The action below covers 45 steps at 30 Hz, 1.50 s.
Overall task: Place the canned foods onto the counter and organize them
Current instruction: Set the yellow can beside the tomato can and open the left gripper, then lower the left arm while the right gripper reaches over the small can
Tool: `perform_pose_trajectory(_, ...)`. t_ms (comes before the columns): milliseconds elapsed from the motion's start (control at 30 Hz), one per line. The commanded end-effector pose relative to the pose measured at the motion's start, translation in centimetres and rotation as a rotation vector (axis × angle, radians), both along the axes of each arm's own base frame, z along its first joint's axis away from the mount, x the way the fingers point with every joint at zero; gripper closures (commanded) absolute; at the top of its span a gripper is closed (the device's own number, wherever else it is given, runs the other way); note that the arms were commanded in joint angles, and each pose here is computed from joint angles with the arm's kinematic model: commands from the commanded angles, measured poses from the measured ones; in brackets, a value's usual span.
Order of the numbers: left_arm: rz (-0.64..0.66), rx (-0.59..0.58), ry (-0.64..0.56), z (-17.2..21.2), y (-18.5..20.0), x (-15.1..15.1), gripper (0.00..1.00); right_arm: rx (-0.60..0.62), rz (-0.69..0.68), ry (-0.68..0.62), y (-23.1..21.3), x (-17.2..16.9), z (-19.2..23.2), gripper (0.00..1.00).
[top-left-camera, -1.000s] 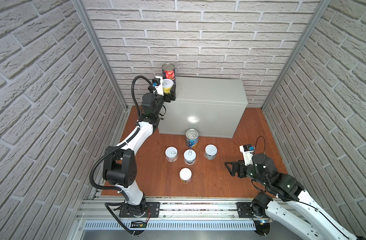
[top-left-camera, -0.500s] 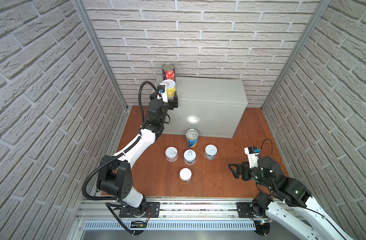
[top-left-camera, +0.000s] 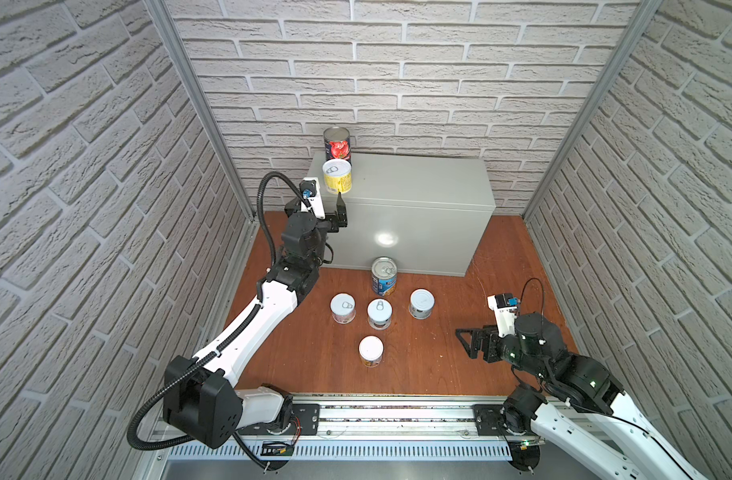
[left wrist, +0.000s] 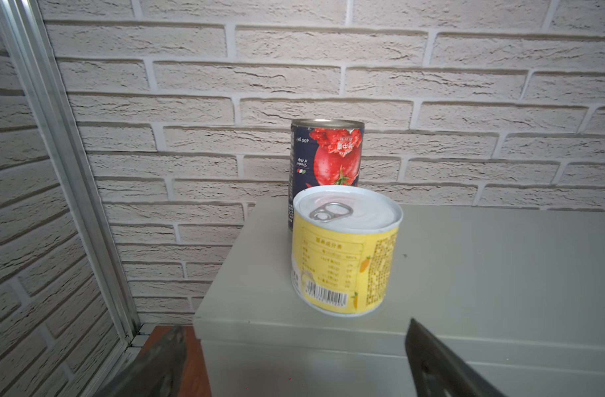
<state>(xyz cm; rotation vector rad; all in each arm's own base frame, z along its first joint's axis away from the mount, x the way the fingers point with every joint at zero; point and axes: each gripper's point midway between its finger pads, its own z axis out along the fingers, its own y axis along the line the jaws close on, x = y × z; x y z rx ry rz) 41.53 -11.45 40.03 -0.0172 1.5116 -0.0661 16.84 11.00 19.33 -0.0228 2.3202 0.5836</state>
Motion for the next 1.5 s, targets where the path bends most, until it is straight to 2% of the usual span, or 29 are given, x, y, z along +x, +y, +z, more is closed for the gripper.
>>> perform_pose_trajectory(0,0.018,-0.044,0.024,-0.2,0.7,-1.3,0.02,0.058,0.020,-0.033,1.1,0.5,1.8,0.02)
perform_pose_trajectory(333,0.009,-0.081,0.119,-1.8,1.7,-4.6,0.02,0.093,0.072,0.024,3.2,1.1,1.2,0.02)
perform_pose_trajectory(500,-0.016,-0.066,0.262,-4.7,2.0,-6.7,0.02,0.120,0.087,0.032,4.4,2.1,1.7,0.03)
perform_pose_trajectory(733,-0.078,-0.078,0.426,-9.9,2.6,-11.3,0.02,0.142,0.102,0.047,6.3,4.0,2.0,0.04)
perform_pose_trajectory(1000,-0.125,-0.116,0.512,-13.7,3.6,-16.0,0.02,0.134,0.121,0.078,9.0,5.7,0.6,0.05)
perform_pose_trajectory(1200,-0.145,-0.116,0.567,-15.4,3.6,-17.4,0.02,0.094,0.158,0.101,11.9,6.0,-0.4,0.05)
perform_pose_trajectory(1467,-0.177,-0.112,0.622,-16.9,2.9,-17.5,0.02,0.059,0.204,0.136,14.9,4.6,-1.7,0.06)
